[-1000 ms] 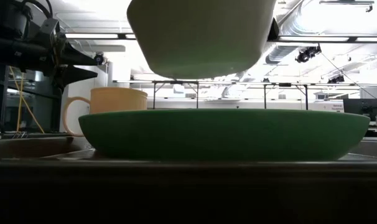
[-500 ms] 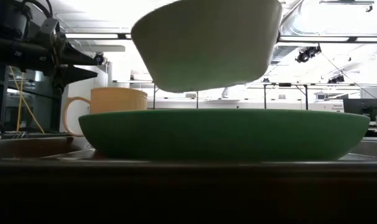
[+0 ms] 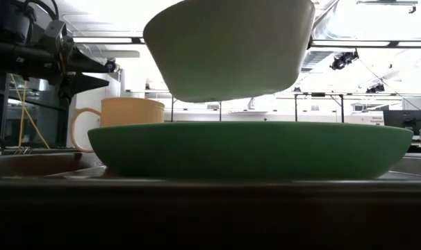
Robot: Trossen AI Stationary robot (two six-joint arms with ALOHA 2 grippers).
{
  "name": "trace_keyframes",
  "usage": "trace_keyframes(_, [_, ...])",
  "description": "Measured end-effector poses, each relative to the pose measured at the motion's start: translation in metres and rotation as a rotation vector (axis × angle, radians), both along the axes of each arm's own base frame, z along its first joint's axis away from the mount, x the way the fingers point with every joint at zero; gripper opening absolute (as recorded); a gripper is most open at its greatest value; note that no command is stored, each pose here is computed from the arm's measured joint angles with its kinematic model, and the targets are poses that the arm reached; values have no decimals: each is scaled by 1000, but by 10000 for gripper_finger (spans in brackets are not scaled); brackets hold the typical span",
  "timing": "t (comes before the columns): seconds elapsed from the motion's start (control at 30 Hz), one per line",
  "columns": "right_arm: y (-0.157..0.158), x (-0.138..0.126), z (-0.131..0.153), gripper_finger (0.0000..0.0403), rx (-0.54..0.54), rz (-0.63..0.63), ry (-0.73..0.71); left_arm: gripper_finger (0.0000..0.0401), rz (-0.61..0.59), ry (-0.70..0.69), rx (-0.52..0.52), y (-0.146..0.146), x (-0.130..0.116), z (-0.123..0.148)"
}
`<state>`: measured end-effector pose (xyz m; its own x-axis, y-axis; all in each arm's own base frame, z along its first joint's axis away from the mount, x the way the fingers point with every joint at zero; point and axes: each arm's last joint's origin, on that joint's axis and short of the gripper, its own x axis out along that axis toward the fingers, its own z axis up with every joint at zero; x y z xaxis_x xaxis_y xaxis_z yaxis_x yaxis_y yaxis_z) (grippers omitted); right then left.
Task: Set up tray
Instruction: Put the white bowl on top of the green plate on the black tray
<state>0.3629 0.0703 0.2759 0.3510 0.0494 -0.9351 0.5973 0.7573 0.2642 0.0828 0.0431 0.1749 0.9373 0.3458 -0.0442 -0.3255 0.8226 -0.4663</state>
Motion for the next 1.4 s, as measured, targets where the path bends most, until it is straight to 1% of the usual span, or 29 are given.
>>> trace_keyframes(0.13, [3,2,-22,0,64,4,-23,211,0,0,0,0,0,0])
trace_keyframes(0.23, [4,4,-30,0,89,3,-48,211,0,0,0,0,0,0])
trace_keyframes(0.53, [4,4,-30,0,79,3,-54,211,0,-3,-2,0,0,0])
trace_keyframes(0.8, [4,1,-31,0,72,2,-29,211,0,-3,-2,0,0,0])
trace_keyframes(1.03, [8,-3,-47,0,96,-4,-18,211,0,-3,-2,0,0,0])
trace_keyframes(1.4, [8,-2,-49,0,92,-4,-31,211,0,-2,-2,0,0,0])
